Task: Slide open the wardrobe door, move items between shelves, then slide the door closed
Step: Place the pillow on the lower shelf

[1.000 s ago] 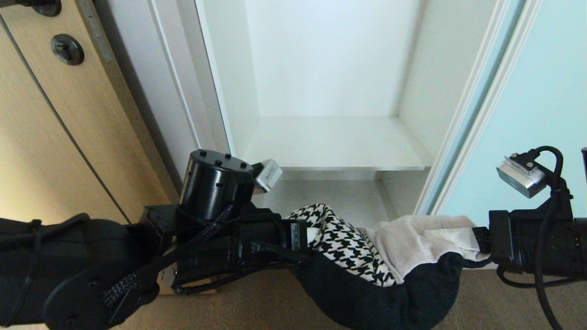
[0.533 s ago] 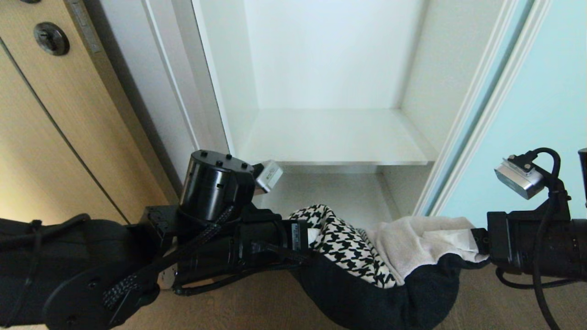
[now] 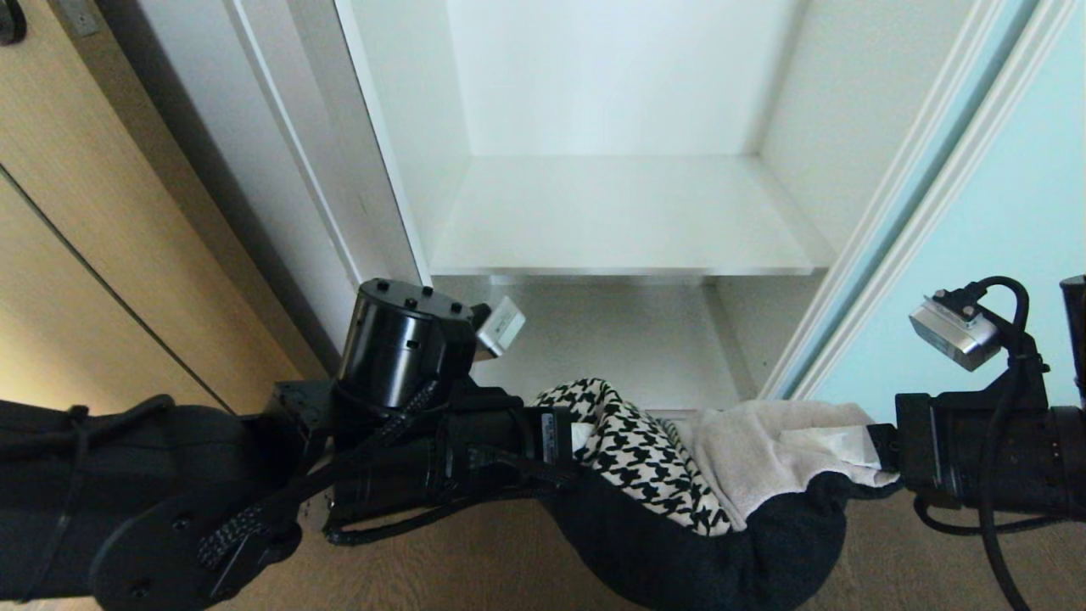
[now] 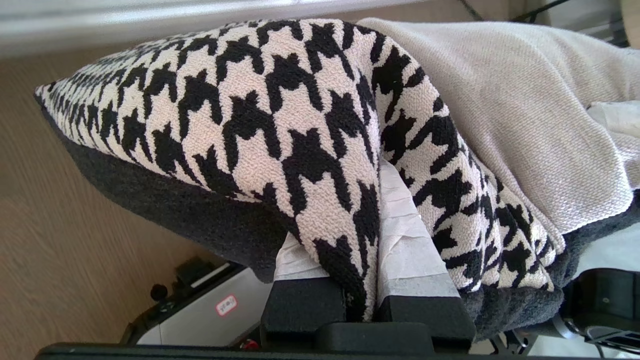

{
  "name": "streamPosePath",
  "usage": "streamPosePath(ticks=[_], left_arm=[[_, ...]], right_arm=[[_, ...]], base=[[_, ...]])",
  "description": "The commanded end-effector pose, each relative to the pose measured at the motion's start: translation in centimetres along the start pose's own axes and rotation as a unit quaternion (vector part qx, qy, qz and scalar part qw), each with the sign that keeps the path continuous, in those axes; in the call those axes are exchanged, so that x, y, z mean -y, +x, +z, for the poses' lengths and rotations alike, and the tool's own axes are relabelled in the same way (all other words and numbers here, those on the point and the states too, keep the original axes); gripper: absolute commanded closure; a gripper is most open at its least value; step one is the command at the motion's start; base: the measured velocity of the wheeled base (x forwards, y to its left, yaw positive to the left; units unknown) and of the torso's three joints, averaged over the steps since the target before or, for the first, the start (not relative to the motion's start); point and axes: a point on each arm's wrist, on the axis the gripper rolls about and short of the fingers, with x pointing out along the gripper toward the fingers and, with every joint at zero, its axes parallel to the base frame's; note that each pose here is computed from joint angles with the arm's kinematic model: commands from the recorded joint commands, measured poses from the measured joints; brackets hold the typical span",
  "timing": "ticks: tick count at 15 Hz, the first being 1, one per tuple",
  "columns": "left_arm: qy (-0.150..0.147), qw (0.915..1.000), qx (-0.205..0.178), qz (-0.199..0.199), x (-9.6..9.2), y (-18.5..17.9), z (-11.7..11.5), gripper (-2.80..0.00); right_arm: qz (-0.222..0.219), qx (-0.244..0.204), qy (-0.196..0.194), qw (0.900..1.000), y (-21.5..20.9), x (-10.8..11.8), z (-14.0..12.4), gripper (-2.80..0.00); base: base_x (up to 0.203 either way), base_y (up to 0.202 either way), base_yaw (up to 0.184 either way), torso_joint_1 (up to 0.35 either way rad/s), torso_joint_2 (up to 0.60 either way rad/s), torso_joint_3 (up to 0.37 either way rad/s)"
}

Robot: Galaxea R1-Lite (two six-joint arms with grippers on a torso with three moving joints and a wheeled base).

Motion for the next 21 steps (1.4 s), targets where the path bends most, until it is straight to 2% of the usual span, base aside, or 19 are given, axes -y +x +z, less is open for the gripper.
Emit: streamPosePath(ticks=[1, 9, 21], left_arm=[[-0.004, 0.9999, -0.011, -0.011, -0.1, 0.3, -0.2, 0.00], [-0.025, 0.9993, -0.023, -0.012, -0.5, 1.2, -0.4, 0.00], [-0.027, 0.9989, -0.032, -0.020, -0.5, 1.4, -0.6, 0.00]], right_arm=[[-0.001, -0.004, 0.003, 1.000, 0.3, 0.1, 0.1, 0.00], [-0.005, -0.009, 0.006, 1.000, 0.8, 0.3, 0.2, 0.00], [-0.007, -0.014, 0.008, 1.000, 1.1, 0.5, 0.1, 0.00]], base=[[0.000, 0.000, 0.000, 0.005, 0.00, -0.203], [0.000, 0.000, 0.000, 0.004, 0.00, -0.198], [0.000, 0.000, 0.000, 0.002, 0.00, -0.198]])
